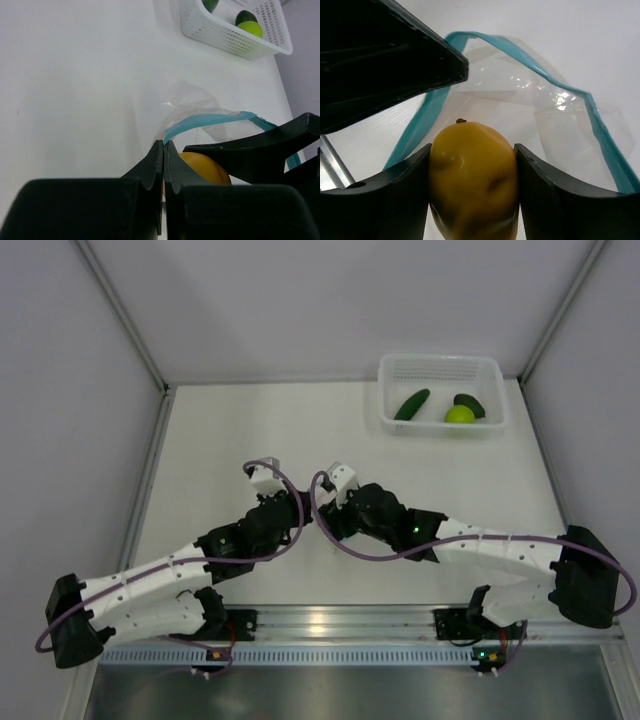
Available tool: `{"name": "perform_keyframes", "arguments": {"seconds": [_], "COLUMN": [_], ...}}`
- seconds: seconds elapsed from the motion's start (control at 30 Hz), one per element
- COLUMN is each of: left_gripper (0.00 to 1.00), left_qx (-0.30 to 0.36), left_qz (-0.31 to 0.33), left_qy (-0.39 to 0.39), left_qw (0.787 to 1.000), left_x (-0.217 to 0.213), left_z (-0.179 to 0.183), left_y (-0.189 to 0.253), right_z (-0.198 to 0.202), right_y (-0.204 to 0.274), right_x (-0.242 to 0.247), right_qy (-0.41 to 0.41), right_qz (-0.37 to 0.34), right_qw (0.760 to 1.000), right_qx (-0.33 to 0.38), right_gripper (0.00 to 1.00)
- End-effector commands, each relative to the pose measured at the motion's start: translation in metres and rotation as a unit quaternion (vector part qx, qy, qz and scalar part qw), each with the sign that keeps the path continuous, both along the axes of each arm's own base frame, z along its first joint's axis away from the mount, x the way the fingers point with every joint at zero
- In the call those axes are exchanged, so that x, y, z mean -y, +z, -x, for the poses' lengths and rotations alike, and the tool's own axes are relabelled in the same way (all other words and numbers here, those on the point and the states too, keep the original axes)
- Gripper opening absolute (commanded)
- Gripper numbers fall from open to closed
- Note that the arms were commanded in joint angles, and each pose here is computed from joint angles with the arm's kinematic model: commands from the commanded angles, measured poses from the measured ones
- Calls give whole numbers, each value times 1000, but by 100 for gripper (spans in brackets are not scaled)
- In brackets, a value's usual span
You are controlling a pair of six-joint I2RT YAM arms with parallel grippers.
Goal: Open the zip-top bag and remove the fake food
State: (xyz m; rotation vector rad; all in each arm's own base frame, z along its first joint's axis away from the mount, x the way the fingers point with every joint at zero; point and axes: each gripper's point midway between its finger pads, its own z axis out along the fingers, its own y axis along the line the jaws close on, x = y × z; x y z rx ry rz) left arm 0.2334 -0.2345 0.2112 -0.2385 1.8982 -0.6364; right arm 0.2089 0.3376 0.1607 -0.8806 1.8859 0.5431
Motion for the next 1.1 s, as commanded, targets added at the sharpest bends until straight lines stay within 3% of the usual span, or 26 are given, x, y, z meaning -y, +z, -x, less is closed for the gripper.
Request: {"name": "perform_keyframes", "arguments": {"seconds": [0.0,0.07,0.23,0.47,0.77,1.07], "left_gripper": [0,0,0,0,0,0], "left_qx": [53,62,80,76,77,45], "left_qz": [38,29,35,13,-5,-8], "left_qy": [-58,-112,-167,-161,-132,-80], "left_qw": [996,991,982,984,988,996], "left_x": [22,37,54,49,35,20], "left_z": [-2,6,16,14,9,3], "left_y": [30,30,33,17,5,-13], "right_z": [15,7,-11,-15,-8,-2], "right_y": [46,54,65,82,52,62], "right_x": [-24,-23,-15,-8,8,22], "right_qy": [60,41,-17,-41,-24,-36], "right_qz": [-74,-71,-60,-72,-2,-58], "right_qw": [994,995,996,994,998,996], "right_qx": [47,58,66,72,66,63], "right_gripper": [3,3,1,1,1,1]}}
